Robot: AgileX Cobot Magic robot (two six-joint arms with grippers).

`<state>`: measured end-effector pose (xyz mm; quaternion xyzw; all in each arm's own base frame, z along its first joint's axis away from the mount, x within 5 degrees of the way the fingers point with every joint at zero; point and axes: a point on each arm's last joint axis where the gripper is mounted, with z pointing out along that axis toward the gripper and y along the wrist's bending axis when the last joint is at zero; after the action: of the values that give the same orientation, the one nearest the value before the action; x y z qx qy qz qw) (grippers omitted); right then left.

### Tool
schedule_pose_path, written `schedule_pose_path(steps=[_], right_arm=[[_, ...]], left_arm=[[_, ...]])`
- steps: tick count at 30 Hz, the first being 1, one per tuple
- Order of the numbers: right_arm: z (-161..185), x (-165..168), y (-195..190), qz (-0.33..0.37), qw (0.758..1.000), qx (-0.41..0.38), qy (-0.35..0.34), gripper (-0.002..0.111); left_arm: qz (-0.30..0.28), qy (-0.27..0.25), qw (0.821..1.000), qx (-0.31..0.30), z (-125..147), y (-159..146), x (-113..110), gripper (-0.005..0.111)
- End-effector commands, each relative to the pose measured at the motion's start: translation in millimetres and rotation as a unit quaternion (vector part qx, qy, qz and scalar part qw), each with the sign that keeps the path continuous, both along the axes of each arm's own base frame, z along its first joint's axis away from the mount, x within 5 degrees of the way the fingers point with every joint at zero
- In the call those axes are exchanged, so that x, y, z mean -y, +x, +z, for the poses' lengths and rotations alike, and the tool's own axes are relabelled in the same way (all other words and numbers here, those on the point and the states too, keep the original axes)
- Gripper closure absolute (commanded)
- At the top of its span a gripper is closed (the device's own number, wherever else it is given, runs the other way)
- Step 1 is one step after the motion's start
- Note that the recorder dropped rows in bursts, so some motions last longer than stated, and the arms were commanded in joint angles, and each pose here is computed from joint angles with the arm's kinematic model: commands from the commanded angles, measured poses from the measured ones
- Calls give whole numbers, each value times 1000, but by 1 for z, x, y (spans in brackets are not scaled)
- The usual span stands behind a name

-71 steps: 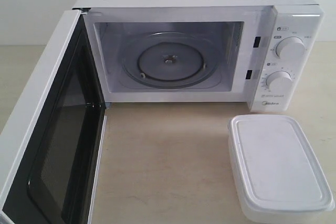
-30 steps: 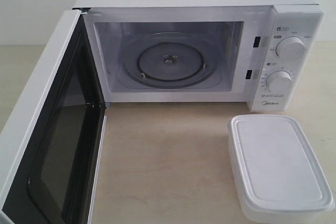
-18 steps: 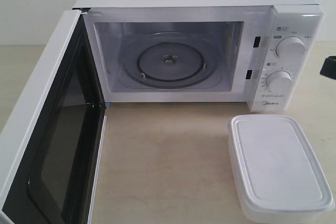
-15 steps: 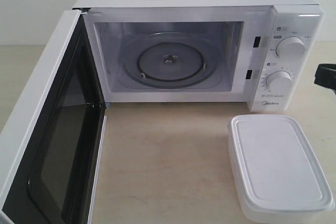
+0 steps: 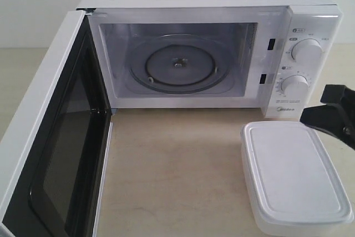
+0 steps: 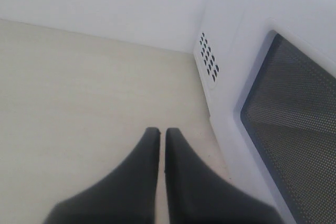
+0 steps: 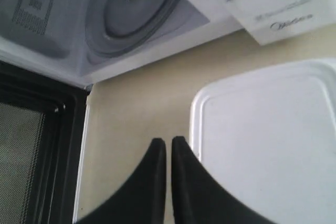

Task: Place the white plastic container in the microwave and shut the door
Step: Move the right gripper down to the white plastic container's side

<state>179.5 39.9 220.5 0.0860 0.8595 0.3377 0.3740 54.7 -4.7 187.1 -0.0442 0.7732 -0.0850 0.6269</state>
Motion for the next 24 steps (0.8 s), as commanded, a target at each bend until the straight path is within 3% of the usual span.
schedule_pose_path(steps=[1, 10, 17, 24], right_arm=[[-12, 7, 3, 33, 998, -45, 5, 108], [-9, 60, 30, 35, 985, -73, 150, 108], [-48, 76, 58, 71, 971, -115, 195, 108], [-87, 107, 69, 32, 961, -151, 229, 106]], left_arm=[[2, 2, 1000, 2, 0, 0, 0, 102], [2, 2, 1000, 2, 0, 0, 0, 102], [2, 2, 1000, 2, 0, 0, 0, 102], [2, 2, 1000, 2, 0, 0, 0, 102]])
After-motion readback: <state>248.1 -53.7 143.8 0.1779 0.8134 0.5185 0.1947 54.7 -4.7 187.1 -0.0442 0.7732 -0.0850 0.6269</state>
